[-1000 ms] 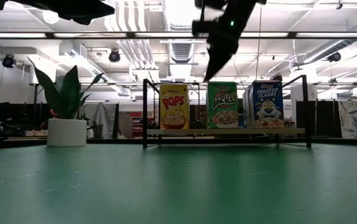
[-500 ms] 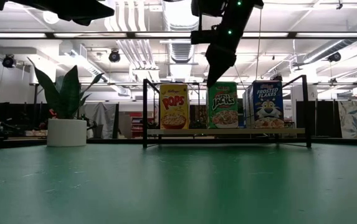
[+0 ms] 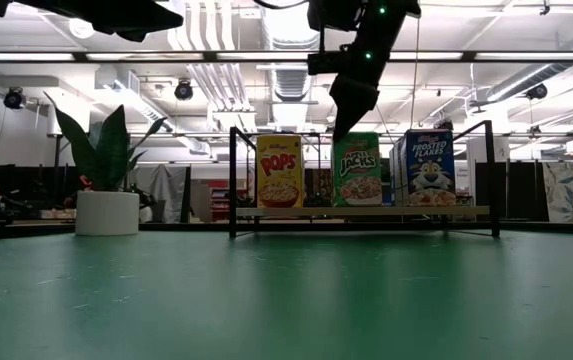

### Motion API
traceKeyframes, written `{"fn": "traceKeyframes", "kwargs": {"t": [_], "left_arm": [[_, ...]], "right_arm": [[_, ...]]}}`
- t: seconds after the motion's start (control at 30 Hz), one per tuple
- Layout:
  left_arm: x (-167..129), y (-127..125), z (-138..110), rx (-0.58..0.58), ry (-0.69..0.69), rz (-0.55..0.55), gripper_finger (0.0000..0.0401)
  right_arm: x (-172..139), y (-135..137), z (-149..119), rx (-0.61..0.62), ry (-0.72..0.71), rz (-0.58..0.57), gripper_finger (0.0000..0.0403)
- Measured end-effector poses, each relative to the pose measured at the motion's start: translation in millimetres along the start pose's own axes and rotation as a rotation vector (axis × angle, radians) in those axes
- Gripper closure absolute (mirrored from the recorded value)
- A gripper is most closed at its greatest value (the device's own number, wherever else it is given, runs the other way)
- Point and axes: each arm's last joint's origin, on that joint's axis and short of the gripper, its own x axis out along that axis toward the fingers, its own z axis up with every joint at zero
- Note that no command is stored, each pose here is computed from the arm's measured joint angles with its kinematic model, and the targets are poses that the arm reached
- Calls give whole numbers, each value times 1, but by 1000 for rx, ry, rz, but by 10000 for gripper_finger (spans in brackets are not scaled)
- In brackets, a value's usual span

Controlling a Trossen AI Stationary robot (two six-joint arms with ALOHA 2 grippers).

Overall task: Stack cereal on shelf
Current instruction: Put the green cereal box on the shelf

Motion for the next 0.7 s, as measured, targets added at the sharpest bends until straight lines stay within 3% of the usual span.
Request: {"fn": "traceKeyframes", "kwargs": {"t": [0.37,0.7], "left_arm": [[0,0,0,0,0,0,398],[0,0,0,0,-1,0,398]], "right_arm": [[-1,1,1,9,-7,2,391],[-20,-5,18,12,-86,-3,391]]}}
